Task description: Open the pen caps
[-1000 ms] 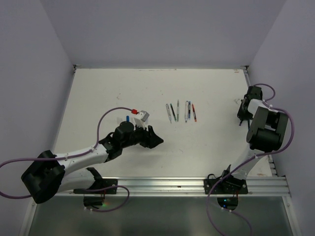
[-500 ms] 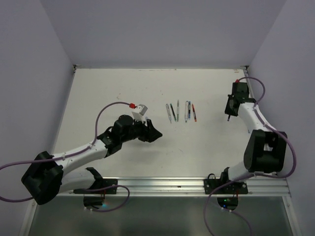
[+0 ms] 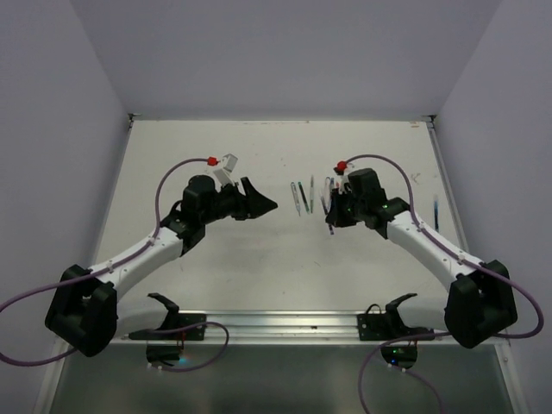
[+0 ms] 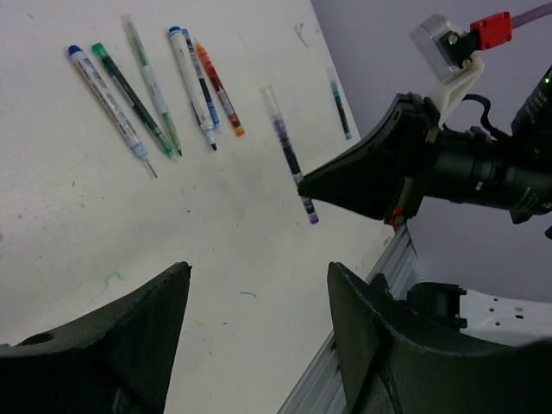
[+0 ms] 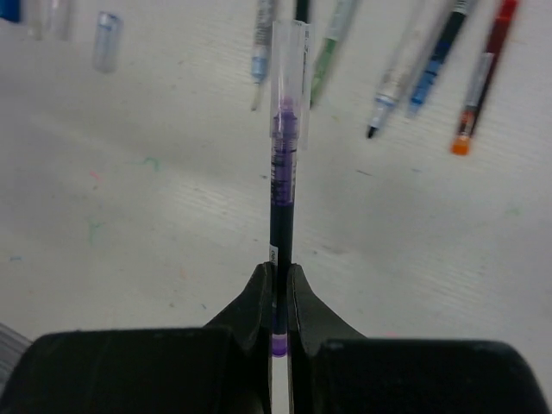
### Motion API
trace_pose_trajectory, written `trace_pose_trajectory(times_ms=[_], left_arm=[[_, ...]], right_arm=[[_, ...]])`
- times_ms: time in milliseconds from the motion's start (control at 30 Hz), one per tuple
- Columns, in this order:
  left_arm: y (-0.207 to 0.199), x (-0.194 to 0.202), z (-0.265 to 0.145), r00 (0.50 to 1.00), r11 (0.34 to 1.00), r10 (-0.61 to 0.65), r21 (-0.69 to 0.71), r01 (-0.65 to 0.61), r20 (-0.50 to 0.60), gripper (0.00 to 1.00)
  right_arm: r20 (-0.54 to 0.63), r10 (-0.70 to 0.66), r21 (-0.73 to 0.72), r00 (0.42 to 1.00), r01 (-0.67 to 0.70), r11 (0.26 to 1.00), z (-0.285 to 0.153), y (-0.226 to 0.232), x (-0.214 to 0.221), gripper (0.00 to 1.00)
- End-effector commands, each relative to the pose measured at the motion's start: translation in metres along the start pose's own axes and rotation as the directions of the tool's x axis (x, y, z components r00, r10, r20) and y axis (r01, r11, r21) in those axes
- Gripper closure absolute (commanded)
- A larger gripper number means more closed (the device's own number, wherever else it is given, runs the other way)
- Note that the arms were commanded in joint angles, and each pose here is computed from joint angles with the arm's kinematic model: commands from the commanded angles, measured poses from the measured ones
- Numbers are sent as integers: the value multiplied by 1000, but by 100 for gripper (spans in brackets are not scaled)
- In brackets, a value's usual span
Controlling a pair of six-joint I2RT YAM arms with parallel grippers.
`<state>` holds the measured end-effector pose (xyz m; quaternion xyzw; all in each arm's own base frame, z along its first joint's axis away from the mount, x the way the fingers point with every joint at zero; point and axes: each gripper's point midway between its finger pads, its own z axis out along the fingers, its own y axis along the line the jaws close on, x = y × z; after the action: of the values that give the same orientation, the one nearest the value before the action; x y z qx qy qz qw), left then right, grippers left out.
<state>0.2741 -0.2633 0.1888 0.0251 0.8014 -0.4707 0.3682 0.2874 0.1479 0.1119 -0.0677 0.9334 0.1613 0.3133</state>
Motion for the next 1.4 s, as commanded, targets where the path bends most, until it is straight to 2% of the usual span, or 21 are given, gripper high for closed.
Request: trace_pose_trajectory(times_ms=[0,200,367,1067,1367], left_arm=[[-31,-15,4,999,991,-53,119,53,-5,32],[-28,-20,15,997,992,-78,100,79,-17,33],[-18,-17,22,995,993,-96,73,98,-26,34],[-8,-3,22,988,985,-151,76,153,-36,37],[-8,1,19,987,983,-159,86,162,-39,47]], right_arm=[[69,-40,-235,997,55,971,-7,66,-9,100],[74,-104,-338,992,123,933,-6,118,7,100],[80,-123,-375,989,144,916,-10,140,14,100],[108,-139,-437,984,172,883,-33,180,24,100],[149,-117,-404,982,168,899,-32,180,16,100]])
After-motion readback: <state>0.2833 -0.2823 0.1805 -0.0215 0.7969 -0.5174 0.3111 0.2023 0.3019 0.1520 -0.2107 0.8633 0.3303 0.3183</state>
